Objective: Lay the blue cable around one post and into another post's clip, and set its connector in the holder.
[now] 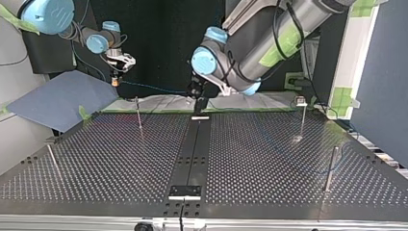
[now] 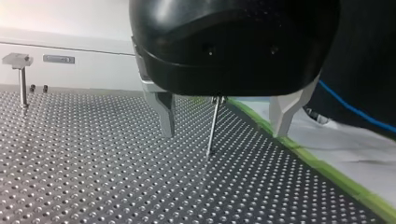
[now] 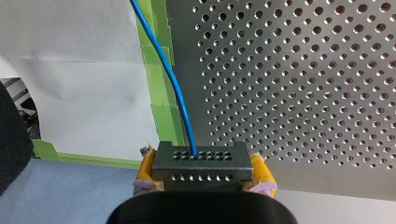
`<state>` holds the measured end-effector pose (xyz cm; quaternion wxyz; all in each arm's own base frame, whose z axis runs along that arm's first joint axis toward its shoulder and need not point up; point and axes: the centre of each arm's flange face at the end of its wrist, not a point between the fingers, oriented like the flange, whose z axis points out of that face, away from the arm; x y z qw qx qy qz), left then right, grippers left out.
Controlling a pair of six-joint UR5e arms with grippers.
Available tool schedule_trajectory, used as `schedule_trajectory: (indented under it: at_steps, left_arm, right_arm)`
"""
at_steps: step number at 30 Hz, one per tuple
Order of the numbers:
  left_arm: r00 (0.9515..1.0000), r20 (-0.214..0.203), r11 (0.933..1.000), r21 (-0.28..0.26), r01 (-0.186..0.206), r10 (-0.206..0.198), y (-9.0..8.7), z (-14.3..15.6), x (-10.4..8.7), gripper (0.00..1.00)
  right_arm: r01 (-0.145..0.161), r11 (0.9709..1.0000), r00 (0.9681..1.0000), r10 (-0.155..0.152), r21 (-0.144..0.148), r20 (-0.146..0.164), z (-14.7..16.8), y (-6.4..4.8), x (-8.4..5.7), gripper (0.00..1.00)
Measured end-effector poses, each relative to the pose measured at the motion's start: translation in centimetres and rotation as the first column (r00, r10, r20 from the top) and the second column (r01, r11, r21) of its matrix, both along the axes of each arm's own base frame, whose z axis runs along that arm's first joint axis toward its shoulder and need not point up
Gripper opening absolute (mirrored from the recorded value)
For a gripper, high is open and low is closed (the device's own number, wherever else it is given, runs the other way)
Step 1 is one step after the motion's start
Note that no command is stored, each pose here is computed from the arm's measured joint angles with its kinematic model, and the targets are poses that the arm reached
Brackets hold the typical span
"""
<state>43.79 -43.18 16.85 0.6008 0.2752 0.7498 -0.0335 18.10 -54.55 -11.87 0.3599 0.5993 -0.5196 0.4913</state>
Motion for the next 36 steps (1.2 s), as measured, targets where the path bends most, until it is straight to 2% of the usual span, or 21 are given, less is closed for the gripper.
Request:
schedule_trajectory:
  at_steps: [7, 14, 23, 27, 36]
  left_arm:
    - [0.9991, 0.042, 0.9996, -0.026, 0.009, -0.008, -1.7, -1.2, 1.7, 1.0]
    - [0.999, 0.043, 0.9991, -0.042, 0.009, -0.008, -2.4, -4.3, 2.2, 1.0]
    - [0.999, 0.044, 0.999, -0.045, -0.001, 0.003, -2.9, -8.9, 2.4, 1.0]
    - [0.9993, 0.036, 0.998, -0.063, -0.008, 0.01, -3.1, -10.9, 2.3, 1.0]
    - [0.9996, 0.03, 0.9971, -0.076, 0.005, -0.003, -3.9, -15.5, 1.4, 1.0]
  right_arm:
    - [0.0, 1.0, 1.0, 0.0, 0.0, 0.001, 0.0, 0.0, 0.0, 0.0]
    - [0.0, 1.0, 1.0, 0.0, 0.001, 0.0, 0.0, 0.0, 0.0, 0.0]
    - [-0.003, 1.0, 1.0, 0.003, 0.002, 0.0, 0.0, 0.1, 0.1, 0.0]
    - [-0.005, 1.0, 1.0, 0.005, 0.002, -0.001, 0.0, 0.1, 0.2, 0.0]
    - [-0.003, 1.0, 1.0, 0.003, 0.003, -0.002, 0.0, 0.1, 0.1, 0.0]
